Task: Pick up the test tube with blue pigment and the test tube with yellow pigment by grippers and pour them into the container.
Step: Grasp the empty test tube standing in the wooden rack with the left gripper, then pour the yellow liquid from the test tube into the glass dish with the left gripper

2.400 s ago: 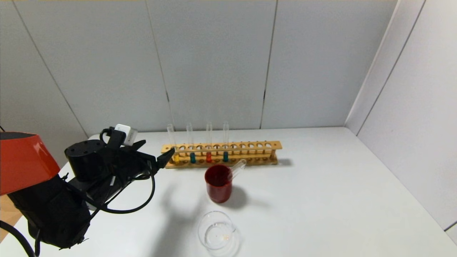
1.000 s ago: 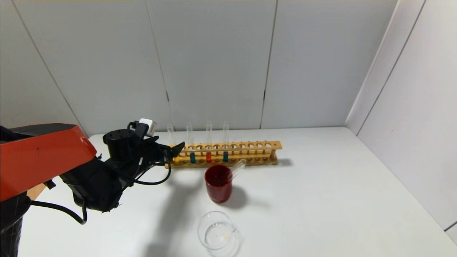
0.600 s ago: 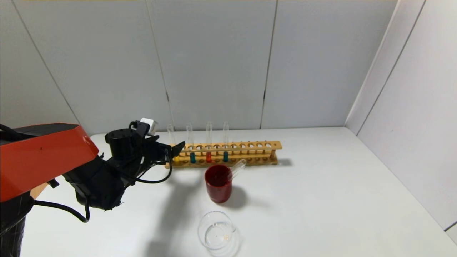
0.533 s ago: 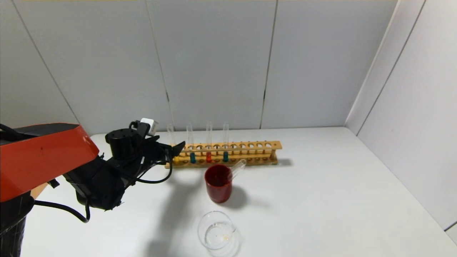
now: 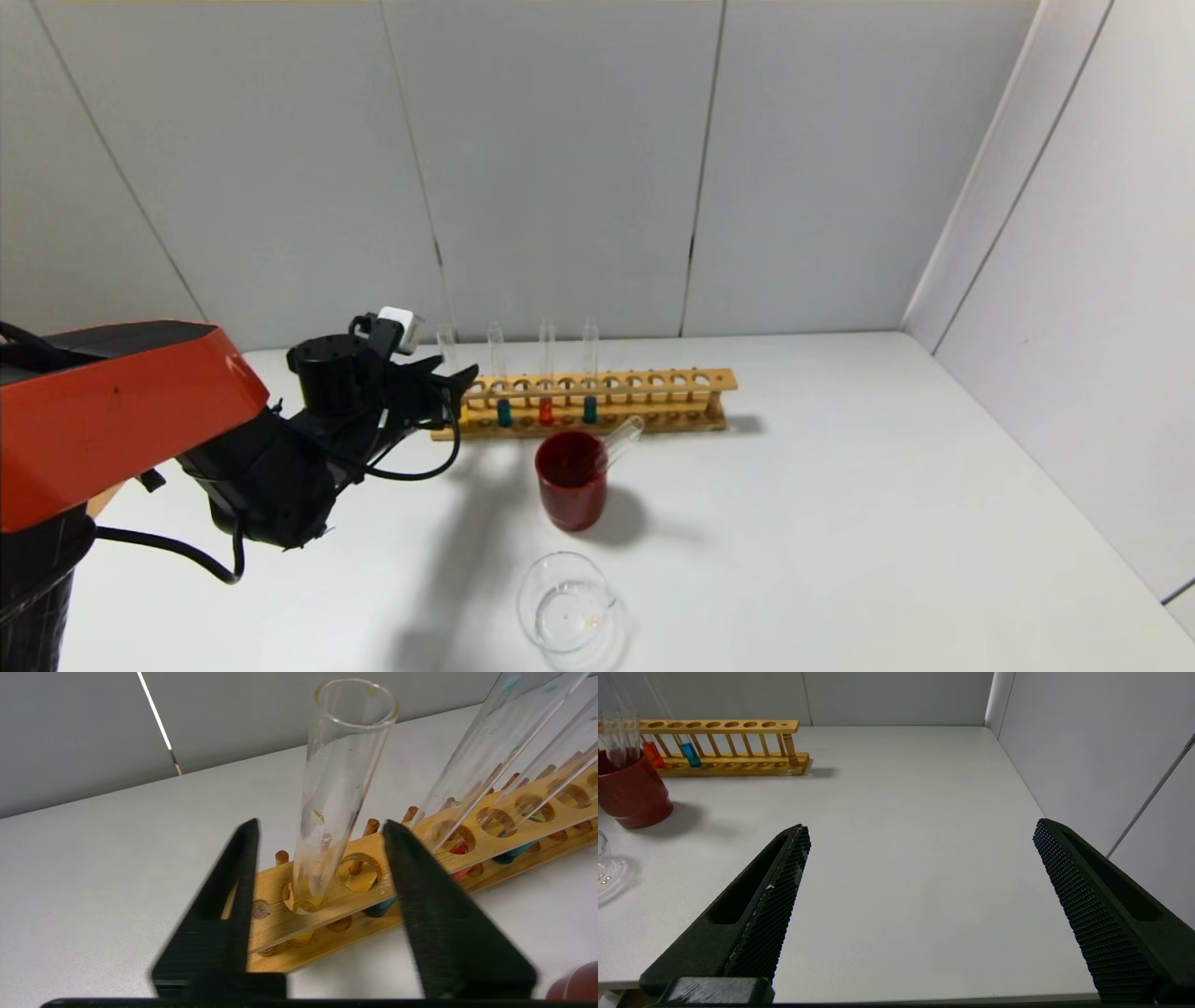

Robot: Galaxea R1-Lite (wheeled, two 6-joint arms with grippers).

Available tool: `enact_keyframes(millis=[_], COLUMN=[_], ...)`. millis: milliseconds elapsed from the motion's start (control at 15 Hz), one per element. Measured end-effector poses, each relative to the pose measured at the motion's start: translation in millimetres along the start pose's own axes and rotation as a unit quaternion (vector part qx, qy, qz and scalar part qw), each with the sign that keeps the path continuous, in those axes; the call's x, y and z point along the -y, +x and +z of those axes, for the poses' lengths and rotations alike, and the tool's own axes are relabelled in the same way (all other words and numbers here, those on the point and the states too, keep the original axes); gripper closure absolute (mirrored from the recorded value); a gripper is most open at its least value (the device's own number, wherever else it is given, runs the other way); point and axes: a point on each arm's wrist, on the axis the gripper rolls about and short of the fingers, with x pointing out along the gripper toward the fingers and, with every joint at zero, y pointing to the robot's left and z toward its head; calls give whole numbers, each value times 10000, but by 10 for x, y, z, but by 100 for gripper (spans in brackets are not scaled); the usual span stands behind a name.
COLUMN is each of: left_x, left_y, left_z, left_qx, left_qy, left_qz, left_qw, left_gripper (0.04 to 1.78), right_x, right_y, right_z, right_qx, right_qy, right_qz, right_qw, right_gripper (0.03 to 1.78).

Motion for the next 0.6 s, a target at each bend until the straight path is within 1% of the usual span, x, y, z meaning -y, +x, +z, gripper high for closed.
enact_keyframes(millis=[67,133,200,267,467,600], left_x=[3,3,2,2,0,-13], left_y=[5,9,12,12,15,26], left_z=[0,-4,-7,-6,13,79], left_qx=[2,0,-4,-1,7,-9], left_qy=[0,0,-1,-1,-1,8], left_qz=[-5,-3,2,6,38,276], left_qw=[10000,10000,10000,10000,10000,9996], left_gripper=[126,139,149,152,152,152], right_x=[0,0,0,0,0,0], right_y=[0,0,0,0,0,0], right_z=[0,0,0,0,0,0], right_qx=[0,0,0,0,0,-2], right_qy=[0,0,0,-2,0,0], right_qz=[2,0,0,0,0,0], right_qw=[10000,10000,10000,10000,10000,10000], right_gripper=[7,7,7,7,7,7])
